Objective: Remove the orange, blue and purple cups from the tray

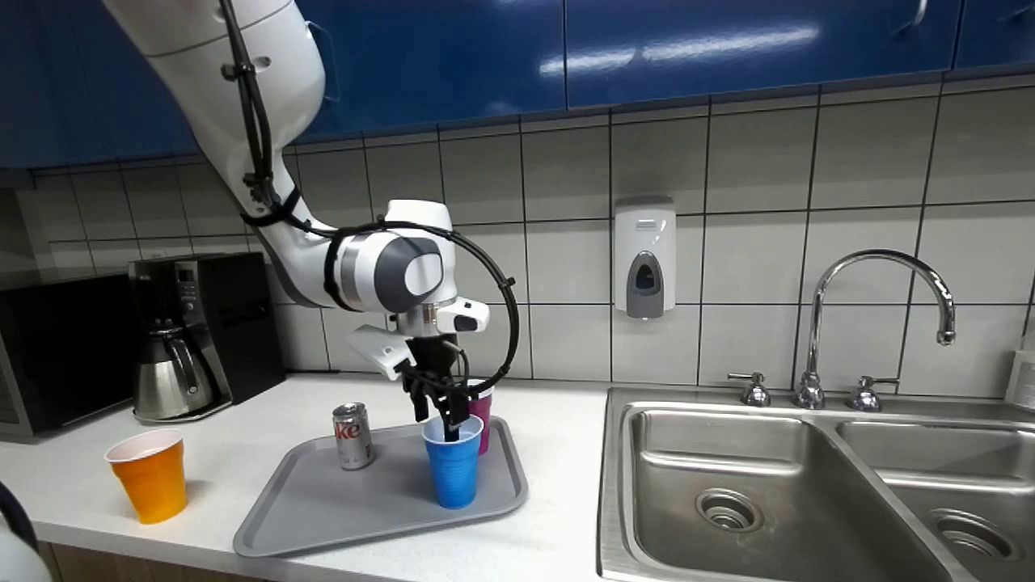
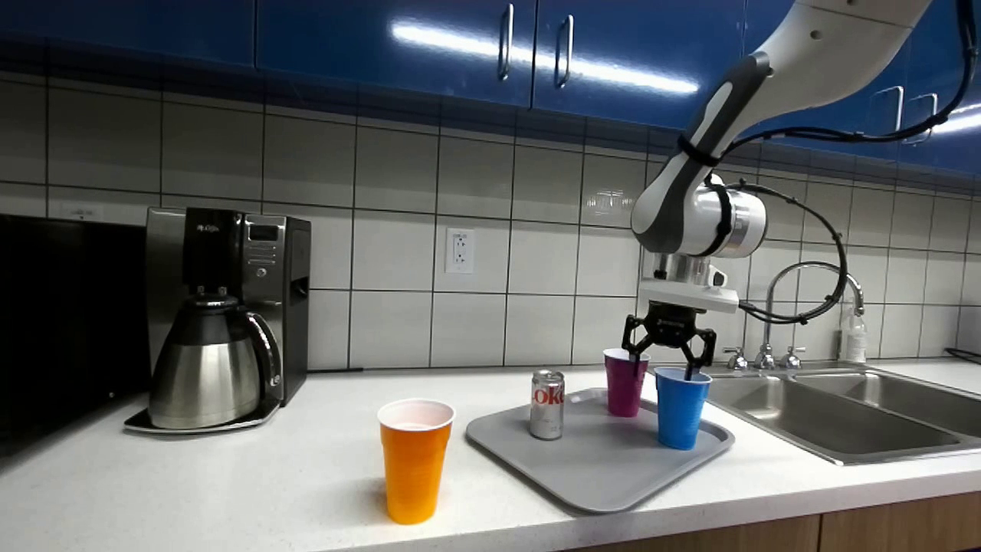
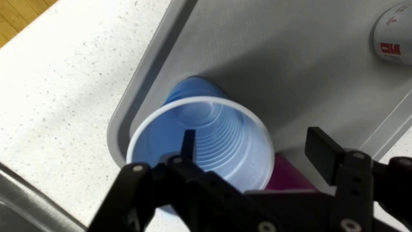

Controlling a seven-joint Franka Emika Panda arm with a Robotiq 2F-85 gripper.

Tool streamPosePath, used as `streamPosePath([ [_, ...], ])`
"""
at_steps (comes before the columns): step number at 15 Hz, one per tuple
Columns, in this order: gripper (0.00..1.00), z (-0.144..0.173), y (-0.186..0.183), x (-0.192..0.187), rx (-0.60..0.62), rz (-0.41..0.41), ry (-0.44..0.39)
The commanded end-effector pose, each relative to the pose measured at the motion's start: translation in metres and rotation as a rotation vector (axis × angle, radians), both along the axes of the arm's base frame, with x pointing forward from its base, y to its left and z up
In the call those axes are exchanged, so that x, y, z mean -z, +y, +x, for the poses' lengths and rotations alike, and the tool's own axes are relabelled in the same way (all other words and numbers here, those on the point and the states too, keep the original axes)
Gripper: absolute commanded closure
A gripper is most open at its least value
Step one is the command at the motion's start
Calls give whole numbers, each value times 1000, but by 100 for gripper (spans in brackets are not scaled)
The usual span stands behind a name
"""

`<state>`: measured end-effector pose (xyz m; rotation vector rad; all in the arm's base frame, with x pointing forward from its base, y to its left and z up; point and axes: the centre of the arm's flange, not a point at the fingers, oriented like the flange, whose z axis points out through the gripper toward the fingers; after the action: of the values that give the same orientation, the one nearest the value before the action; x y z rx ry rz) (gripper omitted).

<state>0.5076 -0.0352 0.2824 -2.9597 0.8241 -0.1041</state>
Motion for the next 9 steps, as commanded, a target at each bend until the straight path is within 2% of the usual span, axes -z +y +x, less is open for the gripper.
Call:
streamPosePath([
  [1, 44, 11, 0, 9, -28, -18, 3],
  [8, 97, 10, -4, 16, -22, -21, 21],
  [9, 100, 10, -4, 15, -22, -24, 19],
])
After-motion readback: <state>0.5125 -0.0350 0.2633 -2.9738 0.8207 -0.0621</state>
